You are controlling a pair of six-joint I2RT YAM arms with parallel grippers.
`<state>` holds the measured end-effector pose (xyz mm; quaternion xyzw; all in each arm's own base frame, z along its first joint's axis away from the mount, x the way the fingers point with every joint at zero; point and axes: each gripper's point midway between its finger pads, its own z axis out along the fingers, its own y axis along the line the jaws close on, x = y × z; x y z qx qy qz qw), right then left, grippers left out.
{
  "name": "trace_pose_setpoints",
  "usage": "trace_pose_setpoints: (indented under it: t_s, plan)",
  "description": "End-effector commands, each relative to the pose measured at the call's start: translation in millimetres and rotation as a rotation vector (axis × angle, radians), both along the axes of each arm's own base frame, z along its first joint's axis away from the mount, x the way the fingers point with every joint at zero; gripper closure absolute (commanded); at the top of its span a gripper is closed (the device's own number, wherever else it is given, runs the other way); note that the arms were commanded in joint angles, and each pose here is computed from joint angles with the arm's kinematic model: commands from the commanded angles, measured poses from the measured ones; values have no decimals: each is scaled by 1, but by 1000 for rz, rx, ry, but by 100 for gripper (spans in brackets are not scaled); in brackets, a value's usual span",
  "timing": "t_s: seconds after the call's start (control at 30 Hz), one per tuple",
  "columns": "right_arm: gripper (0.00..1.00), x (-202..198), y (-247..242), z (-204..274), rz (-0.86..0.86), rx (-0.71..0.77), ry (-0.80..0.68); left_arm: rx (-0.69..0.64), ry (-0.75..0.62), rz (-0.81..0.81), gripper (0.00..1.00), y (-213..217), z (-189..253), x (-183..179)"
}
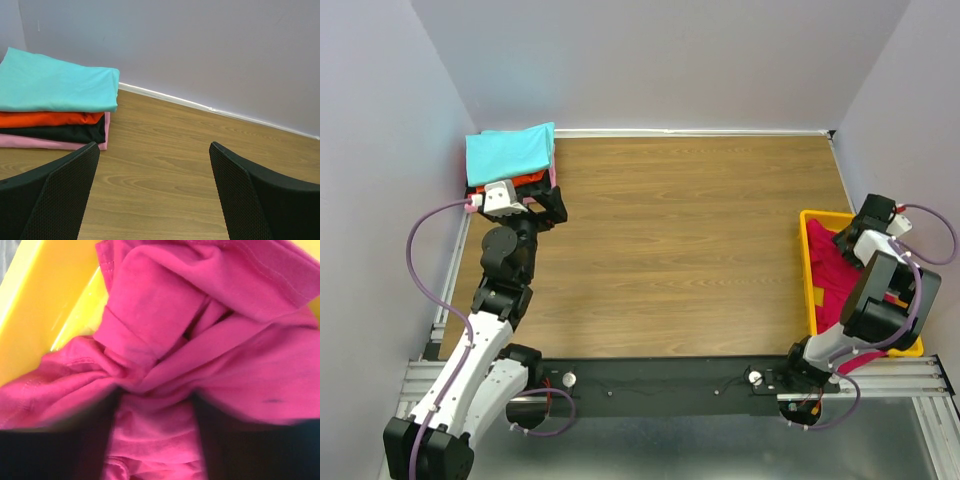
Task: Fold and stack the t-shirts
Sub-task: Grab the tshirt from the pile
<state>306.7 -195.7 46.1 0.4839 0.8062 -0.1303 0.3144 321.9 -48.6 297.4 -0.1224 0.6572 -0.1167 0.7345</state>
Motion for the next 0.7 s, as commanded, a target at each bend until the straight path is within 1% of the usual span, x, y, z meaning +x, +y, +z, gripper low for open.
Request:
trace_pose_setpoints:
  t_s: [0.0, 0.07, 0.17, 0.23, 0.27, 0.37, 0.4, 0.47, 0.5, 0.6, 0.63, 0.67]
  plan:
    - [69, -6, -2, 4, -36, -7, -8, -15, -33, -23, 2, -3, 7, -4]
    - [99, -9, -4, 12, -48, -27, -20, -17, -41, -12, 2, -1, 9, -6]
    - [100, -7, -3, 39, -33, -59, -94, -19, -52, 4, 2, 3, 12, -10]
    - [99, 2, 7, 57, 22, -43, -161, -20, -57, 9, 2, 4, 14, -11]
    - [100, 6, 9, 79, 44, -60, -225, -17, -62, 15, 2, 6, 15, -13]
    - [100, 18, 23, 118, 111, -48, -353, -12, -60, 24, 2, 8, 14, -13]
    - [99, 19, 26, 148, 115, -66, -437, -10, -61, 30, 2, 9, 15, -13]
    - [100, 19, 31, 180, 119, -85, -528, -7, -58, 38, 2, 11, 15, -13]
    - [99, 14, 34, 213, 121, -128, -625, -5, -53, 41, 2, 11, 15, -13]
    - [99, 8, 42, 266, 148, -194, -779, -8, -59, 47, 1, 13, 16, -15]
    - [100, 11, 51, 299, 194, -199, -853, -6, -57, 49, 1, 13, 15, -15]
    - [99, 17, 60, 310, 250, -177, -876, -7, -61, 51, 2, 13, 15, -16]
